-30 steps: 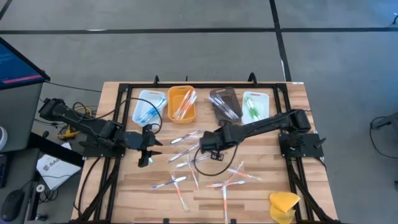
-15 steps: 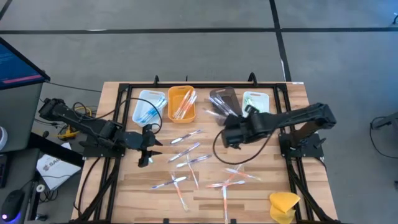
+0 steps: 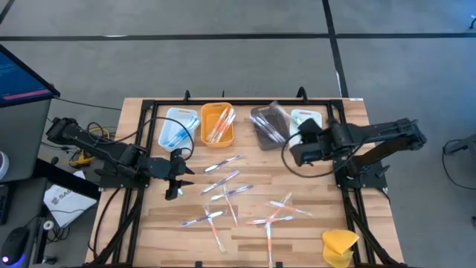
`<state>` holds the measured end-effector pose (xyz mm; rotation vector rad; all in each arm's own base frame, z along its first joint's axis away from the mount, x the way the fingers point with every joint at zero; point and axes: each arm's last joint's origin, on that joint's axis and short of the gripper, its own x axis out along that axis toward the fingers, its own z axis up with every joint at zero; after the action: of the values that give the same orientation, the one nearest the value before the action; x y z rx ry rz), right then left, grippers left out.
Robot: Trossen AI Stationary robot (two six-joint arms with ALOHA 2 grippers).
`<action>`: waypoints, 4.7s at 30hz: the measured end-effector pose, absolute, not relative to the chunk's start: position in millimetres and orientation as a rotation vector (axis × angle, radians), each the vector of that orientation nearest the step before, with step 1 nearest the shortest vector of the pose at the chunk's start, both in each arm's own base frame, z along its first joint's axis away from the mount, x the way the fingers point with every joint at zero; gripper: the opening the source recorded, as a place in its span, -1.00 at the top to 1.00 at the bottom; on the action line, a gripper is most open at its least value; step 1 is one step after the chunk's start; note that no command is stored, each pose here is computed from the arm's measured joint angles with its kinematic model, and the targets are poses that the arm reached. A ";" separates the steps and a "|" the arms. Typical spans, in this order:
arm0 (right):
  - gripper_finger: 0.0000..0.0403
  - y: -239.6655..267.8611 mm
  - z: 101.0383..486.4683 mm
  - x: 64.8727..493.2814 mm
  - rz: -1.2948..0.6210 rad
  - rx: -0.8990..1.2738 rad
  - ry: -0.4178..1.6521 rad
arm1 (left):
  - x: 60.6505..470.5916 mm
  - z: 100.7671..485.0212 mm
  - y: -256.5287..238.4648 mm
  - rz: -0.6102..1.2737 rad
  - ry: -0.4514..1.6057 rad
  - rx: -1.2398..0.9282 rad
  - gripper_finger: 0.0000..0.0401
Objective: Pick & Place Toothbrushes
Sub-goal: Put the violet toothbrush into the gray bin, then put the orange toothbrush into the yellow bin
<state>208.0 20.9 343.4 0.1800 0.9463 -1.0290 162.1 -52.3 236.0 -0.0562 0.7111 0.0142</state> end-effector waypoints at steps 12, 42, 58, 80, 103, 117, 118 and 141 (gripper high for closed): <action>0.93 -4.8 308.0 222.1 -1.032 0.210 0.882 | 162.3 236.2 -51.7 0.034 0.705 -0.049 0.14; 0.93 -97.8 221.5 292.9 -0.956 0.289 1.188 | 162.0 235.9 -51.5 0.037 0.709 -0.050 0.14; 0.73 -110.8 181.9 308.9 -0.863 0.398 1.291 | 157.2 212.2 -49.6 0.061 0.764 -0.049 0.14; -0.13 -77.0 252.0 329.4 -0.711 0.251 1.325 | 158.2 213.1 -49.9 0.049 0.749 -0.023 0.14; -0.01 143.6 276.2 290.4 -0.461 0.289 1.505 | 166.0 220.8 -52.9 -0.022 0.642 0.089 0.14; 0.11 215.6 232.4 276.1 -0.239 -0.093 1.523 | 176.0 236.3 -56.6 -0.069 0.453 0.172 0.14; 0.13 218.4 225.5 277.6 -0.242 -0.111 1.535 | 176.2 236.5 -56.6 -0.070 0.451 0.175 0.14; 0.38 234.1 149.0 311.8 -0.058 -0.299 1.574 | 177.8 238.7 -57.1 -0.151 0.432 0.112 0.14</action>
<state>311.8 234.1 149.0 -0.2994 1.5744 -0.0580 177.8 -57.1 238.7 0.1125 0.4319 -0.1508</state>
